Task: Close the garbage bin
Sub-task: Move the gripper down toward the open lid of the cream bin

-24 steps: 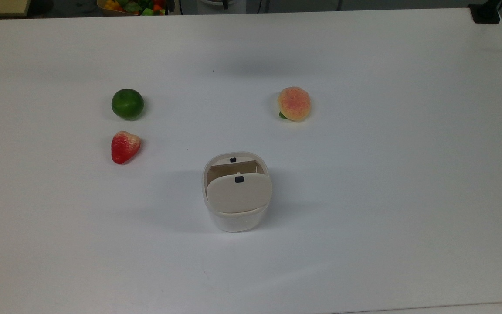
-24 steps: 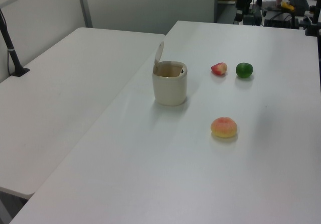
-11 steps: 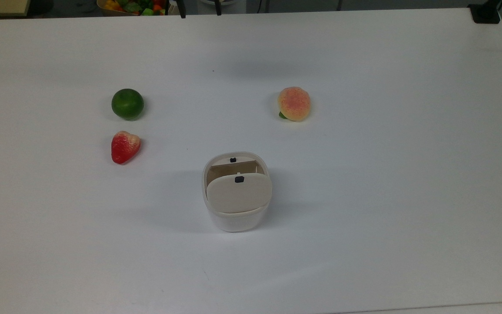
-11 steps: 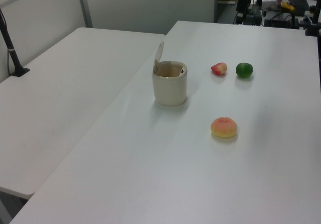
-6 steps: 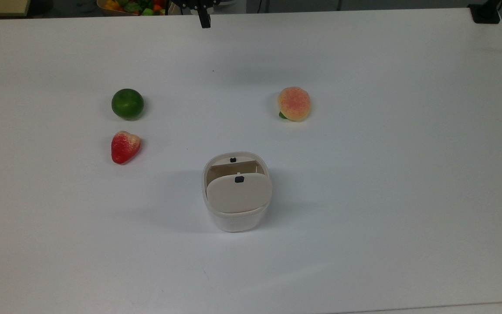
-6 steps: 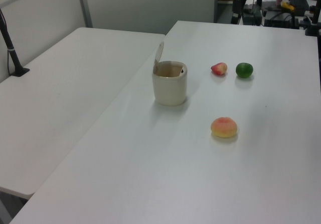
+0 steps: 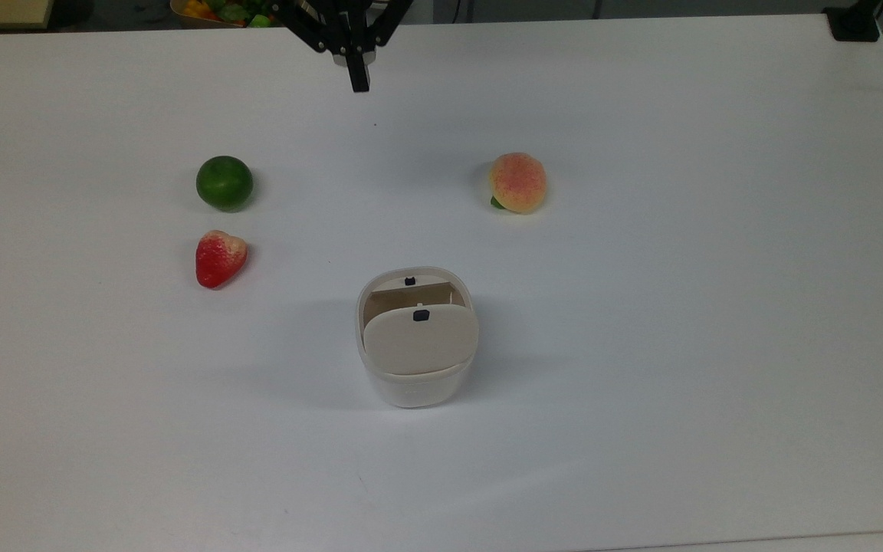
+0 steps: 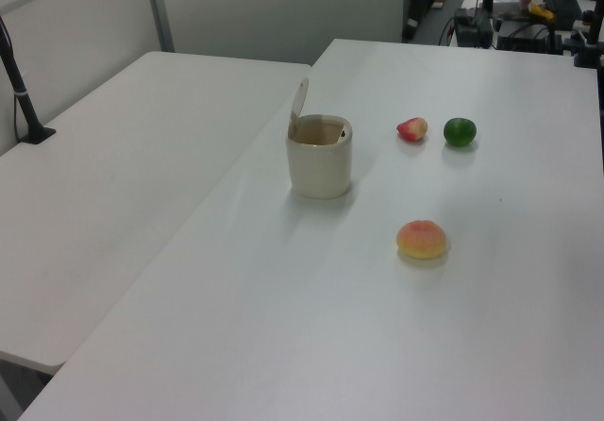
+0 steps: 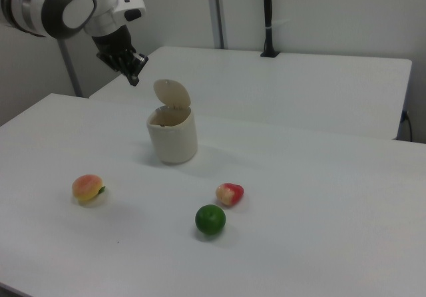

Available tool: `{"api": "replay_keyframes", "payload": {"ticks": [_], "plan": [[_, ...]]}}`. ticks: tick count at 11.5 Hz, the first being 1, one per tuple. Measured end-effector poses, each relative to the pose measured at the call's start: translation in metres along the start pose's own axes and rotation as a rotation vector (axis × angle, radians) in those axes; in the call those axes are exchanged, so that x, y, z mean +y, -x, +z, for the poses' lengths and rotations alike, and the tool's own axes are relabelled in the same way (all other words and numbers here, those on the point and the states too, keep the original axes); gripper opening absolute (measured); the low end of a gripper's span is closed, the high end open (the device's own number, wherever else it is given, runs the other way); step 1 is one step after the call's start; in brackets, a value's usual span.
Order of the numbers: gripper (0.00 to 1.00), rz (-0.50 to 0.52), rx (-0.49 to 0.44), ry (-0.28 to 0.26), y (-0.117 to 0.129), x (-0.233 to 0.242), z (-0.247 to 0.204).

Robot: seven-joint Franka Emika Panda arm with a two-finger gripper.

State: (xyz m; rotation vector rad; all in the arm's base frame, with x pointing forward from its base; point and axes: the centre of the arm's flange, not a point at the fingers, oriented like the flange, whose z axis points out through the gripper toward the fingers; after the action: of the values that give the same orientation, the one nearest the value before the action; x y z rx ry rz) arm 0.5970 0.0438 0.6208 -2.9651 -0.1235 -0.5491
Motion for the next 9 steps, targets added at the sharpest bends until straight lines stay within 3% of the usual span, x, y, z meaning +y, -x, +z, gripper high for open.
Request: {"api": "replay_keyframes", "payload": {"ticks": [6, 9], "plan": [[0.01, 0.014, 0.298, 0.018, -0.041, -0.013, 0.038], [0.01, 0.04, 0.354, 0.017, -0.053, -0.021, 0.073]]}}
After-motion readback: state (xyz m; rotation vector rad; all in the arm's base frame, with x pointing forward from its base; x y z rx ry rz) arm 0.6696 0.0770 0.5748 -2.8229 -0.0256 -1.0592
